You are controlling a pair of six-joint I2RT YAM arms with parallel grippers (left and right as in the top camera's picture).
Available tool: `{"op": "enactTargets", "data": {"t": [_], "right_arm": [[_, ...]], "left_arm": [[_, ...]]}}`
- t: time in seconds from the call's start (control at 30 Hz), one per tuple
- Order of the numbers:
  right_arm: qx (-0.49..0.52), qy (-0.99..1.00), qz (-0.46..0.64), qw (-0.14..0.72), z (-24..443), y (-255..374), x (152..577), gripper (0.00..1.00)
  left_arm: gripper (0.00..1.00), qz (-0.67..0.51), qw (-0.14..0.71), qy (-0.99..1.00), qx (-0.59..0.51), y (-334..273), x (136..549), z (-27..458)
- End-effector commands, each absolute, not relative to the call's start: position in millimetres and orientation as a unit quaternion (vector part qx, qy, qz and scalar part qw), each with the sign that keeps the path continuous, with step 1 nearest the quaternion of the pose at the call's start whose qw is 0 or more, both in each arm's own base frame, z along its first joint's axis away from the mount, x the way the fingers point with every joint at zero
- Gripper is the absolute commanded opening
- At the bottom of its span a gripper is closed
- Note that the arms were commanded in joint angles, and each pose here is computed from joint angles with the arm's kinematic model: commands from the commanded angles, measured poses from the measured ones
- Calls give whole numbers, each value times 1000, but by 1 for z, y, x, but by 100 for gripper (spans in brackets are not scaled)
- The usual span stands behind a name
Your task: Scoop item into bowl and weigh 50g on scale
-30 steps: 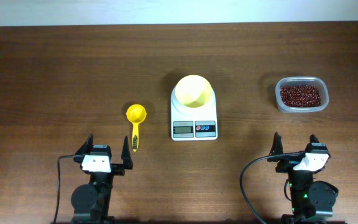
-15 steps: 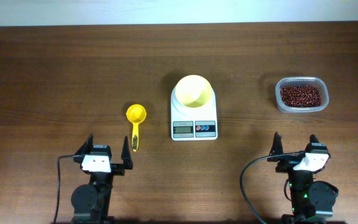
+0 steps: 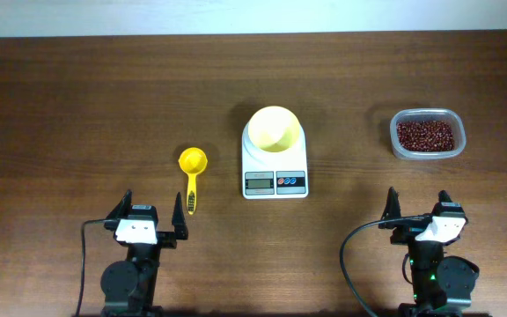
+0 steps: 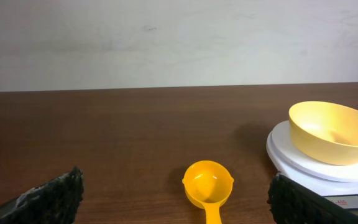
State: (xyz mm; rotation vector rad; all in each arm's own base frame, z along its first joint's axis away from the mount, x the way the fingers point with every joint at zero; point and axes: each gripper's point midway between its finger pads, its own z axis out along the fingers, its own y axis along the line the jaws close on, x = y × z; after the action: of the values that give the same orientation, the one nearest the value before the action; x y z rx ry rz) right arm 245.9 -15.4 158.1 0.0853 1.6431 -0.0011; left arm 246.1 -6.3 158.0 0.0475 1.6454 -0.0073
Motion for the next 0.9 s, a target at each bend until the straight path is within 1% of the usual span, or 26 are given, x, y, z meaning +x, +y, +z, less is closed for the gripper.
{"op": "enactTargets", "data": {"t": [0.0,0.63,0.87], "right_arm": [[40,732,-2,680,157,-16,246,99],[40,732,-2,680,157,-16,246,99],[40,732,-2,680,157,-16,246,99]], "left_arm": [[99,-6,679,734,17,-6,246,157],[99,-7,677,736,16,-6,246,155],[99,-14,645,764,8,-6,247,147]]}}
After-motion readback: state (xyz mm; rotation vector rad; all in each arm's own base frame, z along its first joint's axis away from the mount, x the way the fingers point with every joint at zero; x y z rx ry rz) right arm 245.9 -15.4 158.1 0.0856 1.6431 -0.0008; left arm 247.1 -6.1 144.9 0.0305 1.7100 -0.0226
